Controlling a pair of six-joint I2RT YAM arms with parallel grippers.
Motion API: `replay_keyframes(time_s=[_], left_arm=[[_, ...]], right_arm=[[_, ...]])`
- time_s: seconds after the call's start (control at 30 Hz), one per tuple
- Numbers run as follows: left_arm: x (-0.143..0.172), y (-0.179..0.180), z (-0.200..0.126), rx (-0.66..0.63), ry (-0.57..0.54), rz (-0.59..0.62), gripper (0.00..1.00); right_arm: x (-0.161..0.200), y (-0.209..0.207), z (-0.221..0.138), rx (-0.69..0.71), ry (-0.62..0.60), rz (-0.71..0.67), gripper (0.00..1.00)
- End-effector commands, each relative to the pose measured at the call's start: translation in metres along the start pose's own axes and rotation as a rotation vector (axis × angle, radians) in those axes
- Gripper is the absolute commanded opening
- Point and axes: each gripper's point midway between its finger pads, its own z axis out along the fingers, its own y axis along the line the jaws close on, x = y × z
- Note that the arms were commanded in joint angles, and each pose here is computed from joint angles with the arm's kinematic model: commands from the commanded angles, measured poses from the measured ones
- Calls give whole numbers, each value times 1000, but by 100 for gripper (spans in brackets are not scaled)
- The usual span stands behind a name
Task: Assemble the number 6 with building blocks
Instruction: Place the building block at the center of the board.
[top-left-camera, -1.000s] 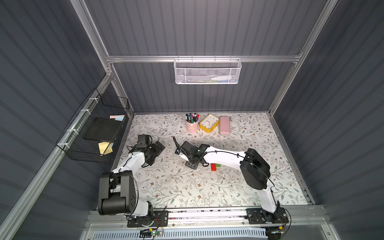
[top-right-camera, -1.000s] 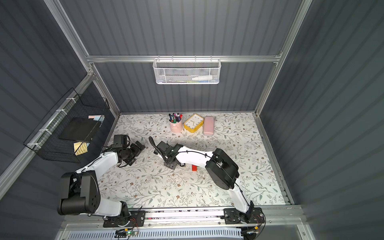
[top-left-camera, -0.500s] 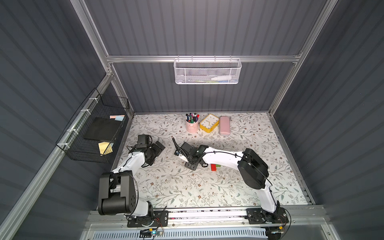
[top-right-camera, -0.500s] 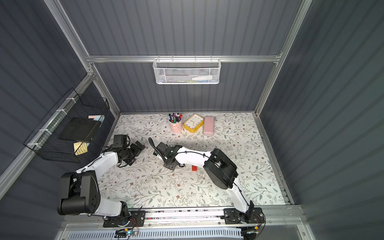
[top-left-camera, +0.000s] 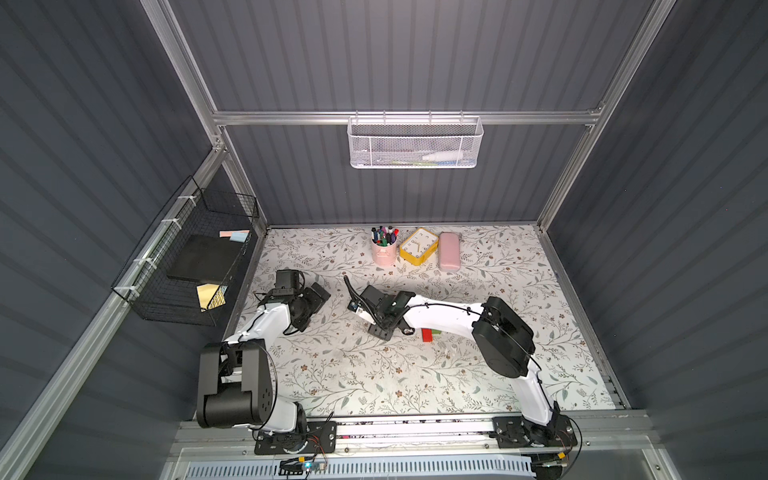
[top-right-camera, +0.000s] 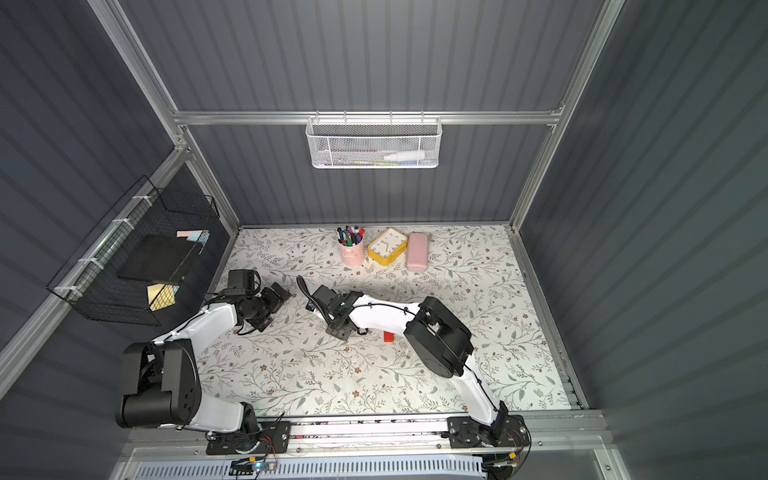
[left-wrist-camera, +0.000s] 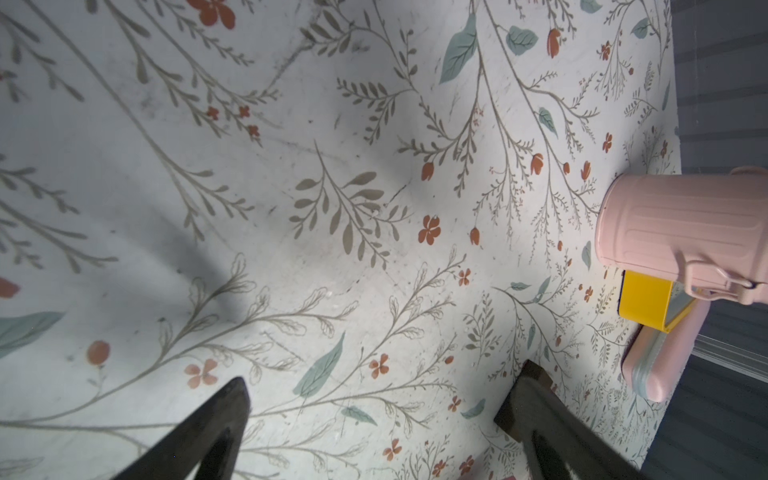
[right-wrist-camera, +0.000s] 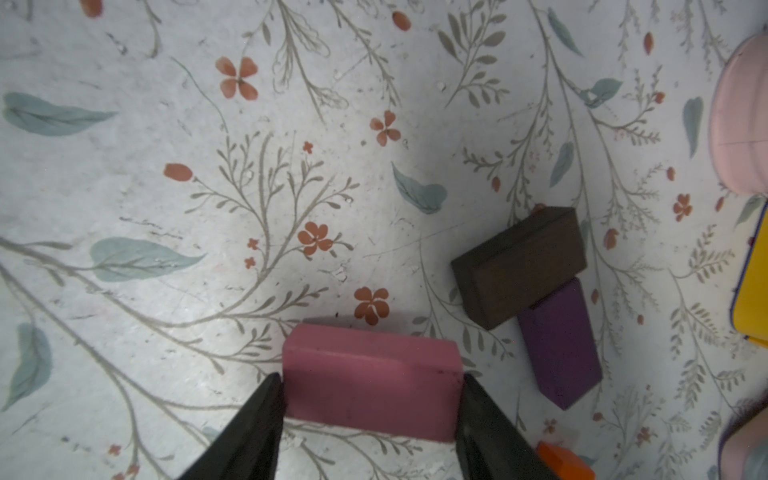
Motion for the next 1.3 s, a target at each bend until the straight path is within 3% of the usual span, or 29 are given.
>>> replay_keyframes(time_s=[0.0,0.57,0.63,0.83,1.27], left_arm=[[-6,-4,0,9,-4,22,99],[-6,-3,1,2,-4,28,99],[-6,-2,2,-2,-2,27,99],[-5,-1,2,-5,0,29,99],[-7,-1,-5,-13,-19,48,99]], right_arm=[[10,0,11,7,40,-5,61],[6,-11,4,47,1,28,66],[3,-13,2,54,-12,32,73],[-1,-20,-7,75,-34,44,73],[-24,-37,-78,105,-221,171,73]])
